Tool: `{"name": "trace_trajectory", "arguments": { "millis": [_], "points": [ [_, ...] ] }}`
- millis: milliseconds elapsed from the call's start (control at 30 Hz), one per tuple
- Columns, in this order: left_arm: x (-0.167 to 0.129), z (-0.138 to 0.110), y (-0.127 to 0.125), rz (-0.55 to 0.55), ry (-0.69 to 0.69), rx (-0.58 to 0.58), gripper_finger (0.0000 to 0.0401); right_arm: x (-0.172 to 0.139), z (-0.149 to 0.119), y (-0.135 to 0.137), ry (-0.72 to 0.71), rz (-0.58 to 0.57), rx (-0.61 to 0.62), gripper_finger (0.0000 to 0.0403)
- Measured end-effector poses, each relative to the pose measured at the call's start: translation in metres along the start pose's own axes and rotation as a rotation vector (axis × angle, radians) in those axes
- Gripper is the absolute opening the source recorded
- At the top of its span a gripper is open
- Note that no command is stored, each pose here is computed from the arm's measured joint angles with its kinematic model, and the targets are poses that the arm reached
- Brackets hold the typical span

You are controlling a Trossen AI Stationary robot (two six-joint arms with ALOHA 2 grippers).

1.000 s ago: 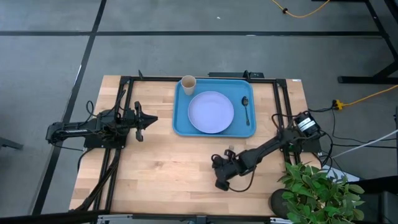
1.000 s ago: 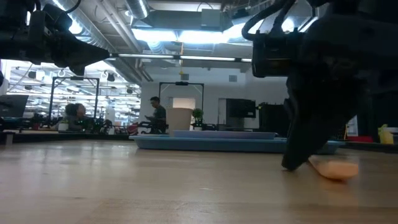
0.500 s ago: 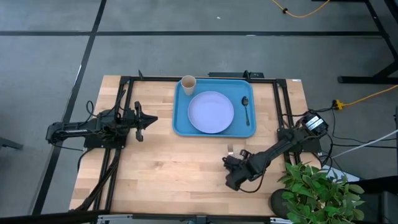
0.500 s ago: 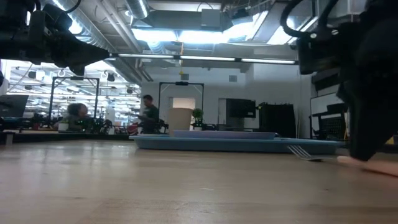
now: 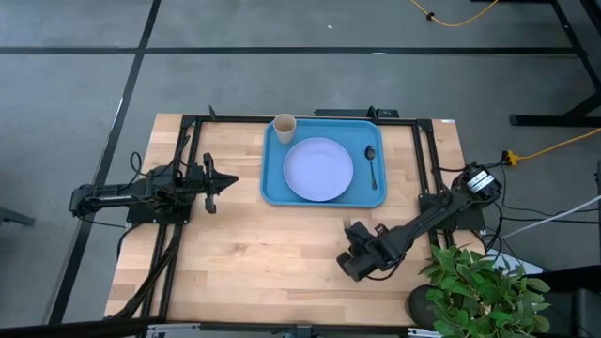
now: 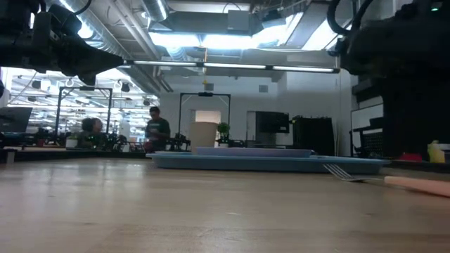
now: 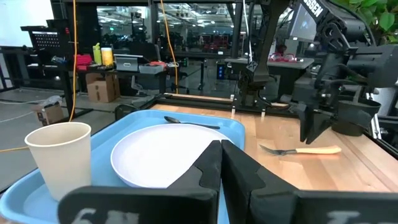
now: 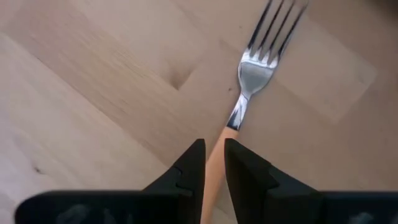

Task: Pick and place plate/cup/fork/spoon on tray
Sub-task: Put the brown fork on the blue tray to the left of the black spoon

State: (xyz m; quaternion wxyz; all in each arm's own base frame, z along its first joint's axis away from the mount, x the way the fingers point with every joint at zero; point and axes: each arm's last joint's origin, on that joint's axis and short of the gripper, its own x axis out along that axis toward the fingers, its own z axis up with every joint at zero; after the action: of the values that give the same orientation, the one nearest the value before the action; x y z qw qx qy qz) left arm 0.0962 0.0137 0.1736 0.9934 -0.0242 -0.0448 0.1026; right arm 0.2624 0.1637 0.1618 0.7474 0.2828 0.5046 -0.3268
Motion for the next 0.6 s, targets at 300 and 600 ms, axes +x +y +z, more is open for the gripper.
{"name": "trace_trajectory", "arguments": {
  "millis": [300,600],
  "points": [
    [0.000,0.000,0.000,0.000,0.000,0.000,0.0022,0.002,0.003,-0.003,-0.012,-0.023,0.065,0.0065],
    [0.000,0.000,0.000,0.000,0.000,0.000,0.0030,0.017,-0.002,-0.001,0.001,-0.067,0.115,0.0065]
  ]
}}
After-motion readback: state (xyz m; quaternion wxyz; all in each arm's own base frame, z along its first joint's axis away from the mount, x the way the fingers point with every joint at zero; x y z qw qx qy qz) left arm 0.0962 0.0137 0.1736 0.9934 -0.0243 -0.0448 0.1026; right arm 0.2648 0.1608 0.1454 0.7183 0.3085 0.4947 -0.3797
